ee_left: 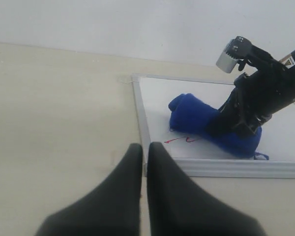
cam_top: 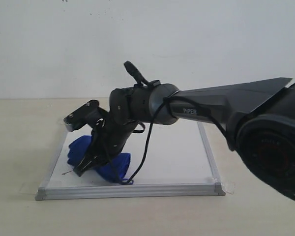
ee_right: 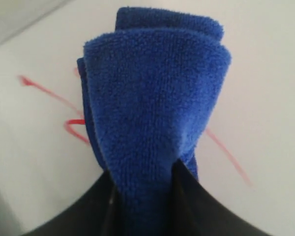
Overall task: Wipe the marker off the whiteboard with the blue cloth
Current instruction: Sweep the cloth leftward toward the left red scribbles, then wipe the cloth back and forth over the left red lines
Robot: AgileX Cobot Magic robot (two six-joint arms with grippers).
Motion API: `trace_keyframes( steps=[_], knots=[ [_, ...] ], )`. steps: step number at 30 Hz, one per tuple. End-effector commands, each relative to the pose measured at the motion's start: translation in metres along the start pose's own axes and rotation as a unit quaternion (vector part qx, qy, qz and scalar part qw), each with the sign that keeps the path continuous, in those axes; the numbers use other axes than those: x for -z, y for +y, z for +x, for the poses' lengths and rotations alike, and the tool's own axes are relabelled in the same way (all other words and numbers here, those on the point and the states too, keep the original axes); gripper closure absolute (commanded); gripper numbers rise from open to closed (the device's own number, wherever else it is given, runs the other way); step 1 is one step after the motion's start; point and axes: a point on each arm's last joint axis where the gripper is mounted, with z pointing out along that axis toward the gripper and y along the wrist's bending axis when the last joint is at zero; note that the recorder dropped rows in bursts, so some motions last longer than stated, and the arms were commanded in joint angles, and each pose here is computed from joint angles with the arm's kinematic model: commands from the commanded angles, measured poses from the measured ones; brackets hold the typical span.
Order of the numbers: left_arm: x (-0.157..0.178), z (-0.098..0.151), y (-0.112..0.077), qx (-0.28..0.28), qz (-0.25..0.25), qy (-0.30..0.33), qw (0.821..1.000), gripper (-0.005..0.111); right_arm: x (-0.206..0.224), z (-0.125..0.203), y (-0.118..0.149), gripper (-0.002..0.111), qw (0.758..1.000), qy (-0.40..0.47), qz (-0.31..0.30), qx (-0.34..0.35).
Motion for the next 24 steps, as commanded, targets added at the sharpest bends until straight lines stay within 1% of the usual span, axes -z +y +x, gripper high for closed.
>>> trace_keyframes(
  steps=[1,4,8,10,13,15,17,21,24],
  knots=[
    [0.0,0.0,0.0,0.005,0.002,-0.003,1.0,0.103,-0.005,0.005,0.022,0.108,0.997,0.048,-0.054,0.022],
    [0.0,0.0,0.0,0.005,0.002,-0.003,1.0,0.103,-0.003,0.005,-0.006,0.108,0.999,0.035,-0.014,0.003],
    [0.0,0.0,0.0,0.005,0.002,-0.003,1.0,0.103,0.005,0.016,-0.067,0.108,0.994,0.015,0.081,-0.071],
    [0.0,0.0,0.0,0.005,0.002,-0.003,1.0,0.103,0.009,0.021,-0.089,0.108,0.989,0.001,0.106,-0.101],
    [0.0,0.0,0.0,0.005,0.002,-0.003,1.0,0.103,0.012,0.025,-0.108,0.108,0.986,-0.02,0.121,-0.114],
    [0.0,0.0,0.0,0.005,0.002,-0.003,1.0,0.103,0.007,0.026,-0.106,0.108,0.986,-0.023,0.111,-0.126],
    [0.0,0.0,0.0,0.005,0.002,-0.003,1.0,0.103,-0.004,0.027,-0.094,0.108,0.99,-0.017,0.081,-0.118],
    [0.0,0.0,0.0,0.005,0.002,-0.003,1.0,0.103,-0.023,0.023,-0.052,0.108,0.996,-0.001,-0.001,-0.09],
    [0.0,0.0,0.0,0.005,0.002,-0.003,1.0,0.103,-0.022,0.013,-0.02,0.108,0.997,0.003,-0.039,-0.068]
  ],
)
